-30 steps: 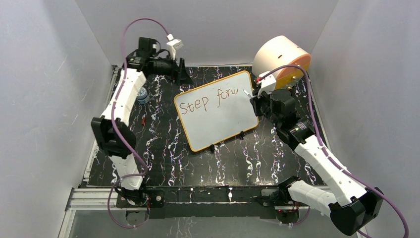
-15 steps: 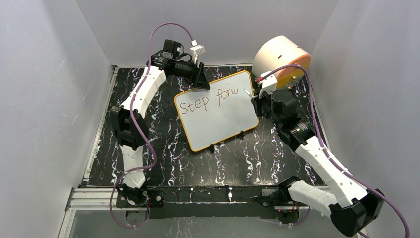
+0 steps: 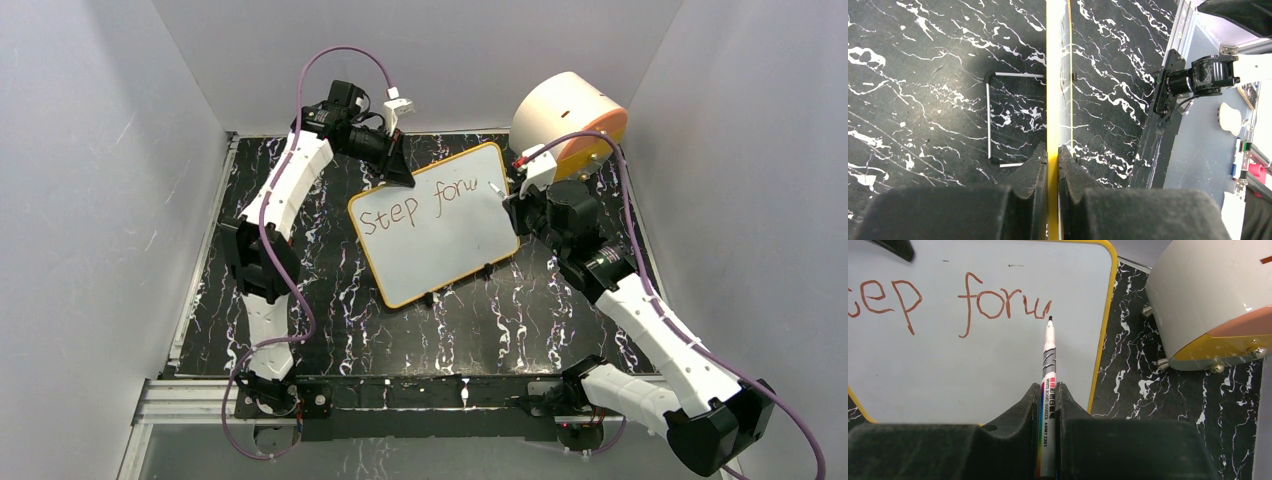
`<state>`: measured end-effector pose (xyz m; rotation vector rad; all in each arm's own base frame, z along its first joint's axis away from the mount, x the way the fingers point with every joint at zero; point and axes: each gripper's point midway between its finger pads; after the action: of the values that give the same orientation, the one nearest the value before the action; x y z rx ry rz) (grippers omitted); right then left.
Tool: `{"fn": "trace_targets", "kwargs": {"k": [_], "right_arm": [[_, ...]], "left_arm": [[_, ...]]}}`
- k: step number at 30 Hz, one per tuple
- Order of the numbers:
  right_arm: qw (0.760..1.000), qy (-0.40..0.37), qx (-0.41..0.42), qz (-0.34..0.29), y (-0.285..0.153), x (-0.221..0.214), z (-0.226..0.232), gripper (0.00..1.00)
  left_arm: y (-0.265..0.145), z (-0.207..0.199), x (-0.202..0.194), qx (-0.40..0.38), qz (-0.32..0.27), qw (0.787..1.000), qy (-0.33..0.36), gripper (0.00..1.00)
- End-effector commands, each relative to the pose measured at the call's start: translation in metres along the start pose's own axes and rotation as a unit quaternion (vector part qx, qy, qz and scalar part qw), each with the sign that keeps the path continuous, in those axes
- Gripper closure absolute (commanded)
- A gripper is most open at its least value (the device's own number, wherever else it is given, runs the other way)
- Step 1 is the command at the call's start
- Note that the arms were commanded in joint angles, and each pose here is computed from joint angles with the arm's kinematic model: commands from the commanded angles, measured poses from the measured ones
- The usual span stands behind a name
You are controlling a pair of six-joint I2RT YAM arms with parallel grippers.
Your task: Write a sentence on the whiteboard
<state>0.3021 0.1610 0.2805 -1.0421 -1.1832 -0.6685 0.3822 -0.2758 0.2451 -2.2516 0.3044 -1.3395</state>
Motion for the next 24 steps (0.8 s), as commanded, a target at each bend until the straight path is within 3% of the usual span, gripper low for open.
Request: {"fn": "trace_targets", "kwargs": {"k": [1,9,24], "right_arm": [[1.000,-0.003,0.026,-0.003,0.005,0.005,0.009,1.00],[0.999,-0.003,0.046,-0.003,0.012,0.002,0.020,1.00],[1.000,-0.012,-0.014,-0.015,0.027,-0.002,-0.001,1.00]], "left_arm": [[-0.031,-0.013,-0.011,0.025,0.023,0.999,0.023,1.00],[-0.049,-0.013,-0.017,0.050,0.029,0.998,0.026,1.00],[-0.019,-0.001,-0.026,-0.006,0.013,1.000,0.000,1.00]]}}
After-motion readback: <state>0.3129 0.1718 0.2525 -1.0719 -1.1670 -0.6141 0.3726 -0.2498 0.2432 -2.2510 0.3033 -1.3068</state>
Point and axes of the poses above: each gripper's point midway between its finger pads, its own y axis out along the fingers, its own z axis along the line the jaws close on, x = y × z, and after that the axes turned 7 degrees about y, right-handed
